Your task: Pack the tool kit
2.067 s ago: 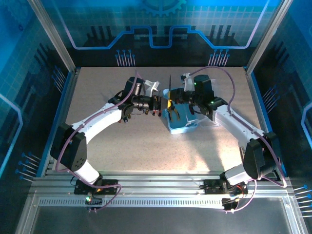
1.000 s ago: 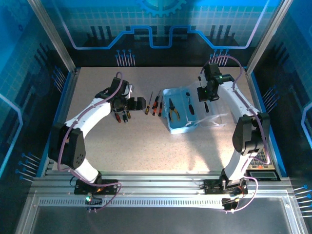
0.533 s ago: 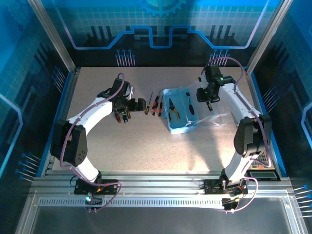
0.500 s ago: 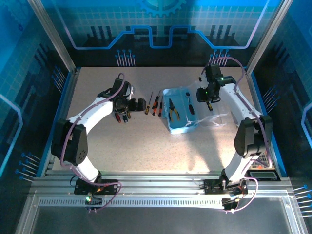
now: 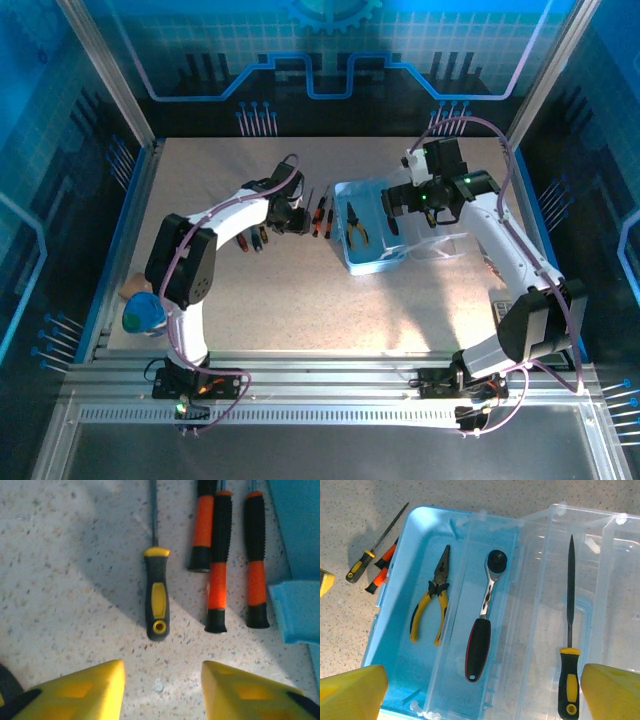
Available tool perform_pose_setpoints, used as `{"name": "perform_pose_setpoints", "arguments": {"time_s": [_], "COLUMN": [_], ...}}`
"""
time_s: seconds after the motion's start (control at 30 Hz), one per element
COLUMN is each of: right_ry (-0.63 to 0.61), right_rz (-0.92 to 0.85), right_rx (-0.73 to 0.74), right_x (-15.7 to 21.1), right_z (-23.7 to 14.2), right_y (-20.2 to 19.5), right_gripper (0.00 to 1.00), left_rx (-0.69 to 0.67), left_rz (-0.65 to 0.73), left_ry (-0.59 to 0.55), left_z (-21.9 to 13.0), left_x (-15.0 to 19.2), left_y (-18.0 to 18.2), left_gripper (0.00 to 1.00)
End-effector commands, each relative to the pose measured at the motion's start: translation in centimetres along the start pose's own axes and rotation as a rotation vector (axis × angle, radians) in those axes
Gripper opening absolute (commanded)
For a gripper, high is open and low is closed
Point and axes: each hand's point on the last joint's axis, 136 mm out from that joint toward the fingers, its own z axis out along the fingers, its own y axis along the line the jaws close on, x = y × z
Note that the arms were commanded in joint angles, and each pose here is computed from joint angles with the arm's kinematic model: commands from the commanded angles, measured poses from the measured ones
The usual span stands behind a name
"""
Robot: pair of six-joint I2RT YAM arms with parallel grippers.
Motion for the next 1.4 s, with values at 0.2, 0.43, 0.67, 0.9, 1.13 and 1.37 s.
{"name": "perform_pose_setpoints", "arguments": {"time_s": [0.2, 0.43, 0.67, 0.9, 1.13, 1.37], "right_ry": [0.003, 0.009, 0.017, 0.021, 0.021, 0.013], "right_rz": [-0.002, 0.001, 0.004, 0.002, 0.001, 0.001], "right_rx": [-0.032, -0.038, -0.046, -0.049, -0.049, -0.051], "right_x": [0.7, 1.0, 1.5, 1.7, 1.9, 1.8], "right_z": [0.4, 0.8, 1.2, 1.3, 1.3, 0.9], "right_y": [0.8, 0.9, 1.0, 1.1, 1.0, 1.0], "right_gripper": [1.0, 1.0, 1.0, 1.0, 1.0, 1.0], "left_rx": [0.027, 0.04, 0.025, 0.0, -0.003, -0.008], "left_rz": [0.051, 0.063, 0.068, 0.071, 0.068, 0.068], "left_ry": [0.049, 0.084, 0.097, 0.123, 0.16, 0.167], "left_z": [1.8, 3.4, 4.8, 6.0, 6.8, 6.3], "left_x": [0.4, 1.0, 0.6, 0.7, 1.9, 2.8], "left_y": [-2.8, -4.0, -4.3, -4.2, -3.9, -3.4], "left_gripper": [0.34, 0.3, 0.28, 0.27, 0.22, 0.03]}}
